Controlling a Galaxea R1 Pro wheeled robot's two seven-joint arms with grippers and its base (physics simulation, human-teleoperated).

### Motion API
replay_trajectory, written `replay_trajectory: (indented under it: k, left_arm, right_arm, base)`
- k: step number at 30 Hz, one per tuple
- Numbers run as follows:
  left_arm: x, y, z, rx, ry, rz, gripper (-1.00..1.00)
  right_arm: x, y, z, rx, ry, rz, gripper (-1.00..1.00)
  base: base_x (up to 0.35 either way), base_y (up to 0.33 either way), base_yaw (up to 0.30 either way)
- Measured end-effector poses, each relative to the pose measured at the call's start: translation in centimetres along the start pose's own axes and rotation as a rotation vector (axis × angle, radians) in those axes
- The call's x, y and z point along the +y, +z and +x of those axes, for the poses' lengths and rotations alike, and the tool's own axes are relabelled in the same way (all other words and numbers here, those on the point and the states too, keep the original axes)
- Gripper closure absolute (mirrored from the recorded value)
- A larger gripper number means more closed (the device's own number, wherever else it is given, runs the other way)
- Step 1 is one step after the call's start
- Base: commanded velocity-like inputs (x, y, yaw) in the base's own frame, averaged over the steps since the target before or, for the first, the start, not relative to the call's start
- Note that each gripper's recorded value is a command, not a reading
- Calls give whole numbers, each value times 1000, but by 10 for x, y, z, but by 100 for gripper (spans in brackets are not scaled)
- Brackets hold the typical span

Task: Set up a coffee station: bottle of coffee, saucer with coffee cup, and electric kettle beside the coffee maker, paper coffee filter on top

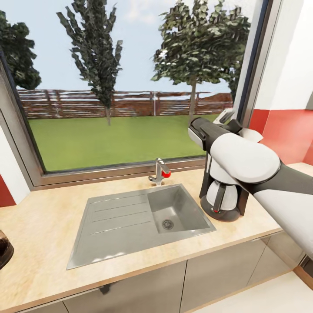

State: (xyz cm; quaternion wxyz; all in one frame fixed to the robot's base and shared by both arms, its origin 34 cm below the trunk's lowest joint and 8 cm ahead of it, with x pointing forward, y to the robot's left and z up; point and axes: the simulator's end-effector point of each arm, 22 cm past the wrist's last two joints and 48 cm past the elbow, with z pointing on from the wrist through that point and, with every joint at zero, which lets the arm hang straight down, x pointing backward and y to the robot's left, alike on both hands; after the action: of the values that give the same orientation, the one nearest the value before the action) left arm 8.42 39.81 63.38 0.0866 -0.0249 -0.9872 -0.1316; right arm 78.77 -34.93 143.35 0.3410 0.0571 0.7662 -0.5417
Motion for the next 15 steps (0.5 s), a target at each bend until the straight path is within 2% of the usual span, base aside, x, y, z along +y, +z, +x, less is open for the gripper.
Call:
replay_trajectory:
  k: [15]
  left_arm:
    - [1, 0, 0, -2, -2, -1, -100]
  right_arm:
    - [13, 3, 9, 10, -22, -6, 100]
  base:
    - [40, 25, 0]
